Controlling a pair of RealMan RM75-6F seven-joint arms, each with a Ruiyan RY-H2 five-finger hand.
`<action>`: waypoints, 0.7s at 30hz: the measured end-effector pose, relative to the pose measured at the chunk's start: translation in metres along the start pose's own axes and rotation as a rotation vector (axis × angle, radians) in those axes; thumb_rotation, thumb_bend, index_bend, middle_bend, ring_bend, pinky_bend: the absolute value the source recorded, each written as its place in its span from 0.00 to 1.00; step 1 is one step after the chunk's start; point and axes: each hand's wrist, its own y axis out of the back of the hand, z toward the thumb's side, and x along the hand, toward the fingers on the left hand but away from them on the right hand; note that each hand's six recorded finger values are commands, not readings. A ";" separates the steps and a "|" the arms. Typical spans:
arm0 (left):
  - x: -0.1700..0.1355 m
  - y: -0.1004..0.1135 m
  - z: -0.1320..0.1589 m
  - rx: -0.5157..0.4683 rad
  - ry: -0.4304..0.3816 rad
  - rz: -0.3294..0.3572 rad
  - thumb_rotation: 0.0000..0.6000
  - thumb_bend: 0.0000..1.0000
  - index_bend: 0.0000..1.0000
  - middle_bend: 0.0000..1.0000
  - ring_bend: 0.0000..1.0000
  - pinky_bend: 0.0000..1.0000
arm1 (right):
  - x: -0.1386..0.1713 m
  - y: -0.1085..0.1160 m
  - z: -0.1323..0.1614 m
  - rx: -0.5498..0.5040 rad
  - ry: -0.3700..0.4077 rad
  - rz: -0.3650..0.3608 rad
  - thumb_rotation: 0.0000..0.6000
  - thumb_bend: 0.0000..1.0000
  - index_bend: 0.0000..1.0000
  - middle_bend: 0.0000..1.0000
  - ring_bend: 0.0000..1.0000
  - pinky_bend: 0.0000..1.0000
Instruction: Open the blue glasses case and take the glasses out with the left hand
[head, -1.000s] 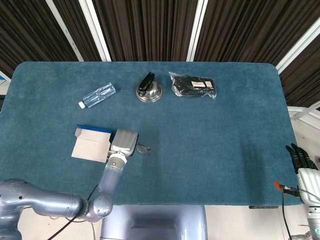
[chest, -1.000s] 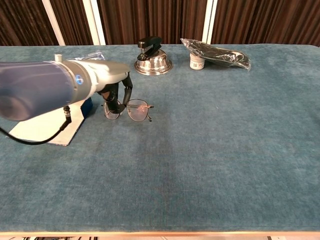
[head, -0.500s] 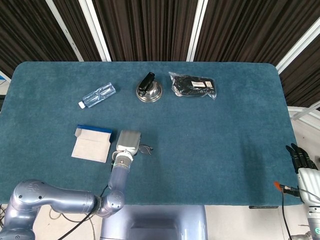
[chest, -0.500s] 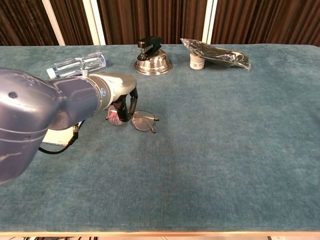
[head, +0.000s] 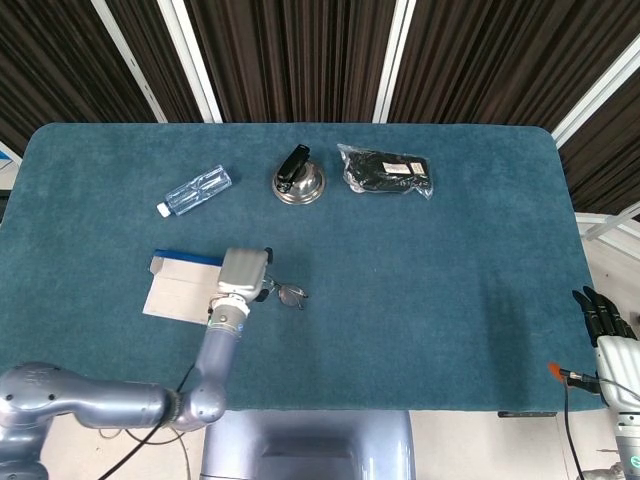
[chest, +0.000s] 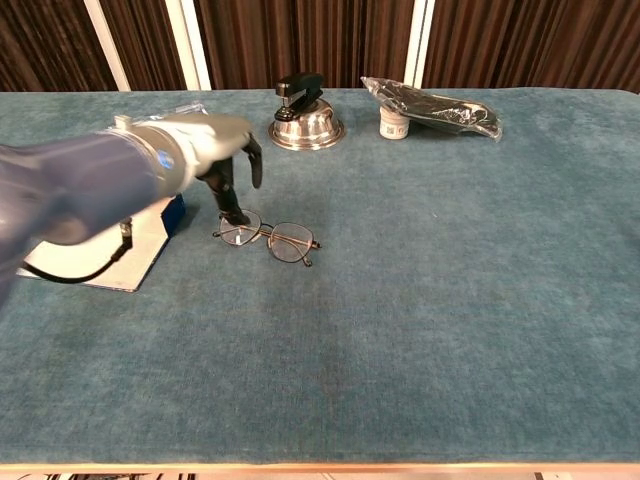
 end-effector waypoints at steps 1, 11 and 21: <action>-0.003 0.003 -0.004 -0.010 -0.005 0.011 1.00 0.20 0.35 0.99 1.00 1.00 | 0.000 0.000 0.000 0.001 0.000 0.000 1.00 0.19 0.00 0.00 0.00 0.21; -0.059 0.025 -0.083 -0.052 -0.055 0.137 1.00 0.19 0.13 0.45 0.52 0.60 | 0.001 0.000 0.001 0.023 0.006 -0.005 1.00 0.19 0.00 0.00 0.00 0.21; -0.138 0.012 -0.168 -0.009 -0.041 0.240 1.00 0.08 0.00 0.00 0.00 0.04 | 0.001 0.002 0.005 0.053 0.030 -0.038 1.00 0.12 0.00 0.00 0.00 0.21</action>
